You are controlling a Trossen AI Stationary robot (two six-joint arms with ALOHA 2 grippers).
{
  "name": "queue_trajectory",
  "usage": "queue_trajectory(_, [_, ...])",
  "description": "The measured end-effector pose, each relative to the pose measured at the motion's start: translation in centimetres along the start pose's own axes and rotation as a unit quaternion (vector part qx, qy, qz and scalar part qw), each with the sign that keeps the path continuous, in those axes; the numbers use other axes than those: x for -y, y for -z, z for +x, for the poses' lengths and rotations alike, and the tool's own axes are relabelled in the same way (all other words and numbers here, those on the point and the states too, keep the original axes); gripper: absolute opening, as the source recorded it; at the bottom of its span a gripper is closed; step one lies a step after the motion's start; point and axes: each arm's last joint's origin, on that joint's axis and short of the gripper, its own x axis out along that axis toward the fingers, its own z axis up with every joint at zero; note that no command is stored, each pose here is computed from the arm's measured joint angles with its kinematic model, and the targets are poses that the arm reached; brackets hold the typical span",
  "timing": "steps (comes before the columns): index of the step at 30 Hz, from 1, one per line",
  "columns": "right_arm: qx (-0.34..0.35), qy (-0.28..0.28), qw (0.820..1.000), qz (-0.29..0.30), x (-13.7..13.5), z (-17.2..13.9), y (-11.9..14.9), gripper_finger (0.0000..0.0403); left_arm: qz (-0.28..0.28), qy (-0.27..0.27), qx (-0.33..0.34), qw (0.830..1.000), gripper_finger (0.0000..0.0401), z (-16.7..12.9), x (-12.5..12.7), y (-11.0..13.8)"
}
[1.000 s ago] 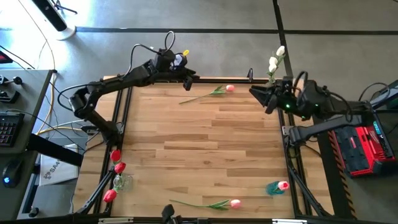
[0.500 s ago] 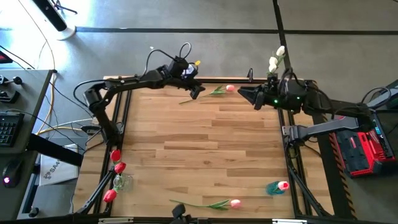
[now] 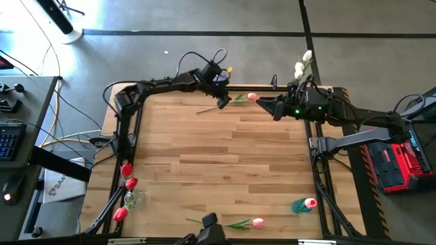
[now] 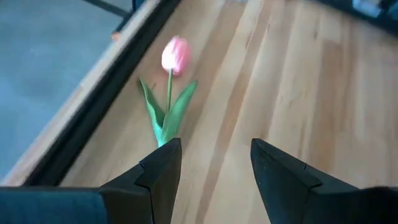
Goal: Sort flowers into vase by color
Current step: Put the top pink tulip into the blue vase
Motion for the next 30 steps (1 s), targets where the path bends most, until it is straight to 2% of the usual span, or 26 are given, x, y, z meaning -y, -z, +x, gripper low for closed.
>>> queue_trajectory(6, [0.002, 0.002, 1.0, 0.011, 0.0, 0.0, 0.0, 0.0193, 0.034, -0.015, -0.049, 0.998, 0.0182, 3.6, -1.9, 2.4])
queue_trajectory(10, [0.003, 0.003, 1.0, 0.013, 0.0, 0.0, 0.0, 0.0193, 0.056, -0.03, -0.077, 0.995, 0.0182, 5.0, -2.8, 3.7])
queue_trajectory(12, [0.004, 0.004, 1.0, 0.013, 0.0, 0.0, 0.0, 0.0193, 0.069, -0.019, -0.087, 0.994, 0.0182, 5.5, -3.0, 4.3])
queue_trajectory(18, [0.019, 0.018, 0.999, 0.022, 0.1, 0.0, -0.1, 0.0193, 0.064, -0.004, -0.081, 0.995, 0.0182, 5.3, -3.2, 4.1])
queue_trajectory(24, [0.02, 0.019, 0.999, 0.038, 0.1, 0.0, -0.1, 0.0193, 0.01, -0.018, -0.144, 0.989, 0.0181, 5.0, -3.4, 5.3])
queue_trajectory(30, [0.02, 0.019, 0.999, 0.039, 0.1, 0.0, -0.1, 0.0193, 0.03, -0.029, -0.196, 0.98, 0.0181, 4.7, -3.4, 6.3])
